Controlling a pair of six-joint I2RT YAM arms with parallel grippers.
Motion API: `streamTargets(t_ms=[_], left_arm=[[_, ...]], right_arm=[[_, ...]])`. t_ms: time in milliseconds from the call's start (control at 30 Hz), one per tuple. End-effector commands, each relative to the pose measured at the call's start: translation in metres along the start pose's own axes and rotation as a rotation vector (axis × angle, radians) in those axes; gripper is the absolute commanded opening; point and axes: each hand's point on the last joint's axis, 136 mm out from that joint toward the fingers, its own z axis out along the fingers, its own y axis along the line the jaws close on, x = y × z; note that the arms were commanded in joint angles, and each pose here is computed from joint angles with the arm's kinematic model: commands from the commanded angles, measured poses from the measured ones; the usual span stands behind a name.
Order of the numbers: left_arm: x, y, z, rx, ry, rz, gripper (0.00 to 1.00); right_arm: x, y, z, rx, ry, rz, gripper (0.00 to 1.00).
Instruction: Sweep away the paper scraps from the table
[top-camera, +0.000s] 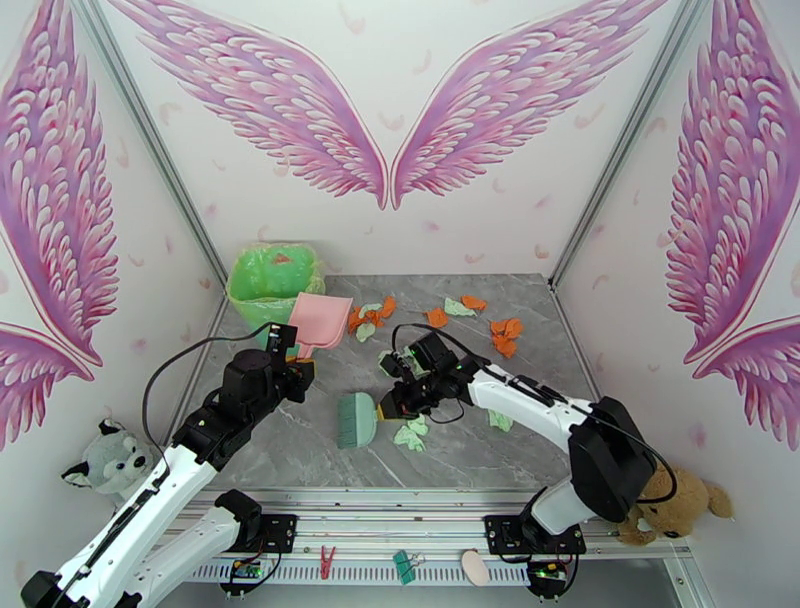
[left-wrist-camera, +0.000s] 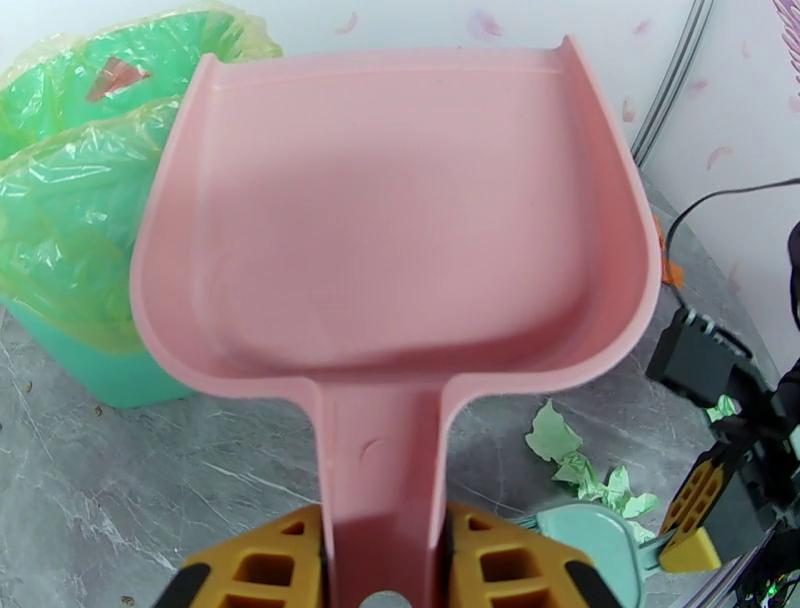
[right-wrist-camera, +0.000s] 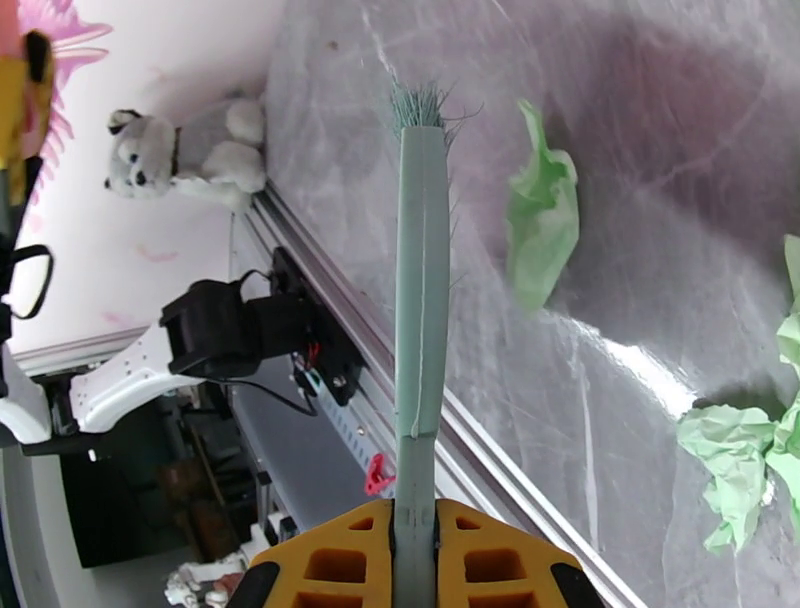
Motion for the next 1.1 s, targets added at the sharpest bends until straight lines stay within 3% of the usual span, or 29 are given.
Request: streamTargets(t_ms=[0, 300, 533, 700, 767, 933, 1067], left_arm=[[-0.007, -0.002, -0.005, 0.014, -0.032, -0.005, 0.0], [-0.007, -0.002, -0.005, 0.014, -0.036, -0.003, 0.0], [-0.005, -0.003, -0.003, 0.02, -0.033, -0.005, 0.0], [-0.004, -0.002, -0.002, 0.02, -0.035, -0.003, 0.0], [-0.004, -0.002, -0.002, 0.018, -0.035, -0.004, 0.0], [-0.005, -0.003, -0.002, 0.026, -0.034, -0.005, 0.0], [-0.004, -0.003, -0.002, 0.025, -0.034, -0.004, 0.0]], right_arm=[[0.0, -0.01, 0.006, 0.043, 0.012, -0.014, 0.0], [0.002, -0.063, -0.003, 0.345, 0.047, -0.062, 0.0], [-0.009, -0.093, -0.063, 0.737, 0.0, -0.169, 0.0], [-0.017, -0.093, -0.108, 0.926, -0.059, -0.221, 0.0], [-0.02, -0.081, -0.116, 0.906, -0.098, -0.245, 0.0], [-0.012, -0.01, -0.108, 0.557, -0.161, -0.346, 0.0], [0.009, 0.029, -0.106, 0.356, -0.128, -0.363, 0.0]])
